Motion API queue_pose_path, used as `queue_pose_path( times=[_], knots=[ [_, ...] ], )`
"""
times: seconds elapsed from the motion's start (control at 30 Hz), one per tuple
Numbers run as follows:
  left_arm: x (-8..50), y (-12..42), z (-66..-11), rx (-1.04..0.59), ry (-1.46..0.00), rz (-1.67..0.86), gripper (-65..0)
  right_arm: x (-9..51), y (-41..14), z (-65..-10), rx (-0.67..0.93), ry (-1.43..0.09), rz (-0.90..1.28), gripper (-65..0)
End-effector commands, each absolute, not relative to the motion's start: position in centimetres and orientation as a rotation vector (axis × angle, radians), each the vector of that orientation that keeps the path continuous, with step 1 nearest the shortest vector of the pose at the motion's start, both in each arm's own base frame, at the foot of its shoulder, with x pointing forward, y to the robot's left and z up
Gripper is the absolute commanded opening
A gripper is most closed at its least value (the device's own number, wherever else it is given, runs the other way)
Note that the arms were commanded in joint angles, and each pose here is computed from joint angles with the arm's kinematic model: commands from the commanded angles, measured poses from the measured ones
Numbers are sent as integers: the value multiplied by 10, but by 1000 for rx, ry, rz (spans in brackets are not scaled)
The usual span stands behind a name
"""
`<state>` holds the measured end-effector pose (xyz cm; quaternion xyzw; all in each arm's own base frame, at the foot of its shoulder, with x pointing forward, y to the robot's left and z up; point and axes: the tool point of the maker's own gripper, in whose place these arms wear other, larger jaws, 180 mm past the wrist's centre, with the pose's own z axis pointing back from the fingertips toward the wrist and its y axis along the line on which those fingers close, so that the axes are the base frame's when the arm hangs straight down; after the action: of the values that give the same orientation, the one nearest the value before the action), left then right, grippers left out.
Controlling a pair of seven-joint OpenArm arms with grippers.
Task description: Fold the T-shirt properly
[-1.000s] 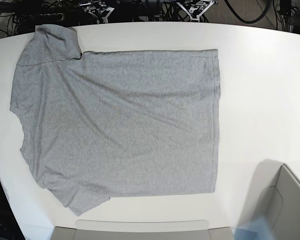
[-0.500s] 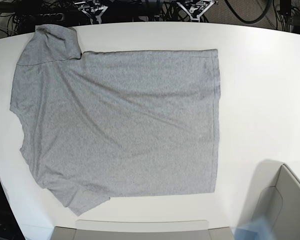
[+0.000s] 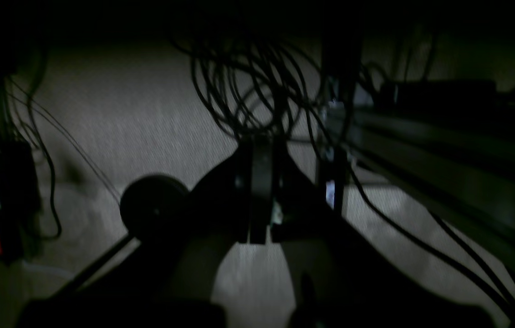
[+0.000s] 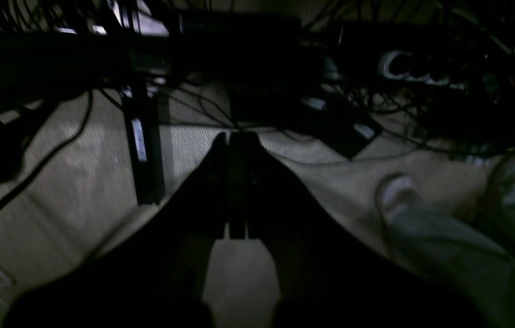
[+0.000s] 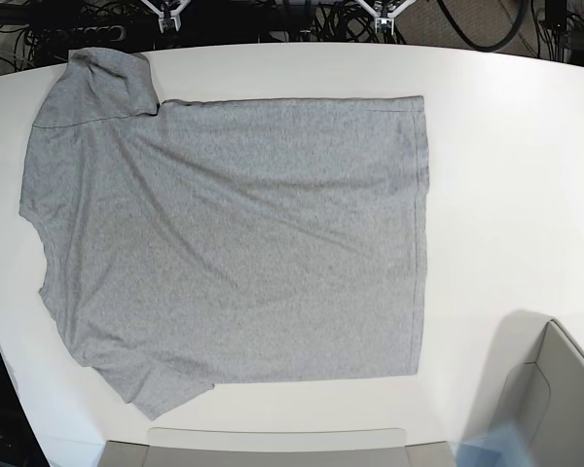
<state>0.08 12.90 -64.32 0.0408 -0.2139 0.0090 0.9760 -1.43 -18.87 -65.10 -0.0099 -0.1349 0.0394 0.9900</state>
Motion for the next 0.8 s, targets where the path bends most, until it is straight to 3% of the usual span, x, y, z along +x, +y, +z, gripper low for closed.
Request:
queue_pose_path(
  times=[0.0, 0.23, 0.57, 0.77],
  knots=[
    [-1, 130, -640, 88, -462, 12, -649, -15, -194, -648, -29, -301, 79, -650],
    [2, 129, -615, 84, -663, -11, -650, -15, -203, -629, -43, -487, 57, -650],
    [13, 124, -547, 77, -1085, -32, -650, -25, -235, -575, -142, -806, -32, -648],
    [6, 124, -540, 80, -1107, -33, -650, -41, -233, -570, -138, -807, -36, -648]
  ],
)
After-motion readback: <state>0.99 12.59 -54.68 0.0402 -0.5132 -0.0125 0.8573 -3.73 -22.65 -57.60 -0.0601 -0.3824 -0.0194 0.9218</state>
